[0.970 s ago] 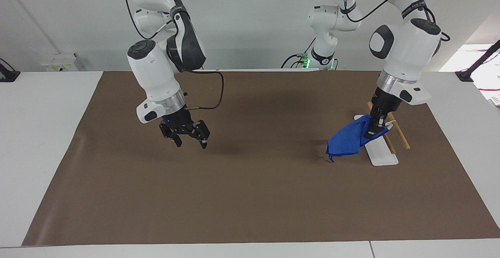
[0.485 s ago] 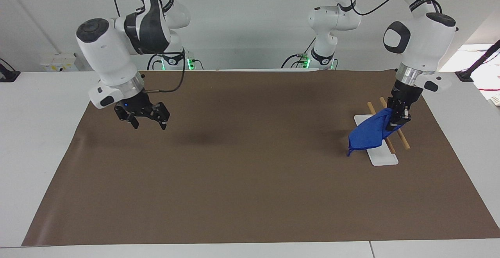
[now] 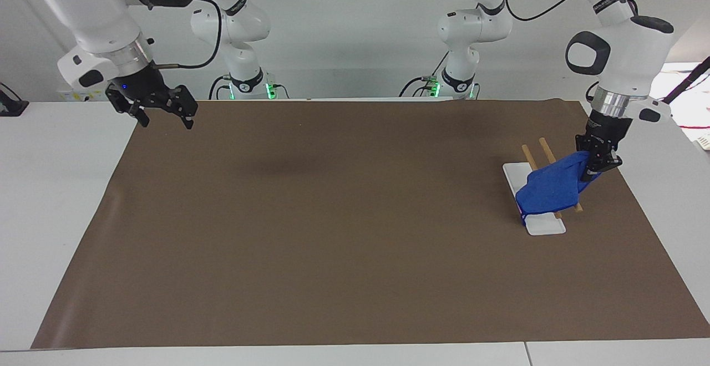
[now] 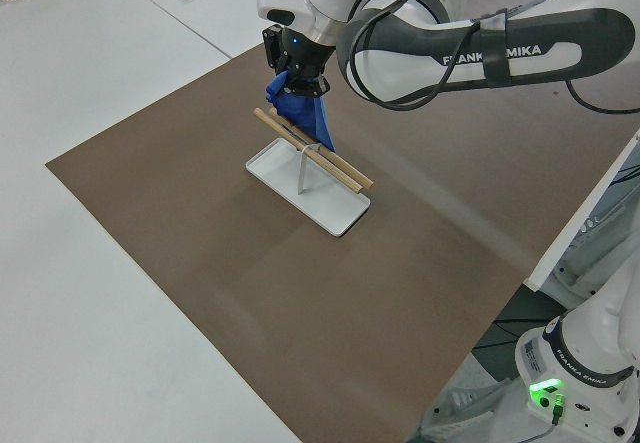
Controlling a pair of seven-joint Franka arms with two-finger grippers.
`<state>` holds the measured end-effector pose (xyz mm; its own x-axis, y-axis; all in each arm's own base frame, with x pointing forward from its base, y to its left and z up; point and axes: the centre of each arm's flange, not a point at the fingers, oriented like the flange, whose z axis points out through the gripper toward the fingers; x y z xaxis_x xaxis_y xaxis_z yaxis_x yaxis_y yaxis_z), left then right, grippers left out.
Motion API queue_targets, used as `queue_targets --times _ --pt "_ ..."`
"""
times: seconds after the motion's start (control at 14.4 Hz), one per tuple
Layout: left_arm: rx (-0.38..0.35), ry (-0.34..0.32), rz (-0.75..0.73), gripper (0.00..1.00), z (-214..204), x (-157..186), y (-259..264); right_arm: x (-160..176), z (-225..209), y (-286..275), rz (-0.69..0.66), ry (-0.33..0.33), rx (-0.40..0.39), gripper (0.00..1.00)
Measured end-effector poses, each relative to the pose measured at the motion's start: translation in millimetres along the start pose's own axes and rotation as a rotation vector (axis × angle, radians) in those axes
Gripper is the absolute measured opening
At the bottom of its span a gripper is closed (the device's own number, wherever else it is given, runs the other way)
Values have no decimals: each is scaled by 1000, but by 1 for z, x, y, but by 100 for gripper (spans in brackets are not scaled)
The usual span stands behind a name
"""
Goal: Right arm passes towel to left arm to hang
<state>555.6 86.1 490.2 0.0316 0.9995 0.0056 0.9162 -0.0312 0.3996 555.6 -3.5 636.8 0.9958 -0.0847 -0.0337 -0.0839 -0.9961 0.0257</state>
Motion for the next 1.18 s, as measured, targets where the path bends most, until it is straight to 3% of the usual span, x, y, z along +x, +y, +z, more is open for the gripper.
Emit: queue_targets --times 0.42,1.18 --pt "-58 52 -82 2 4 44 -18 4 10 -2 -3 -21 -6 100" --pt "-2 77 -158 2 31 85 -47 -3 1 -4 -8 -56 -8 100"
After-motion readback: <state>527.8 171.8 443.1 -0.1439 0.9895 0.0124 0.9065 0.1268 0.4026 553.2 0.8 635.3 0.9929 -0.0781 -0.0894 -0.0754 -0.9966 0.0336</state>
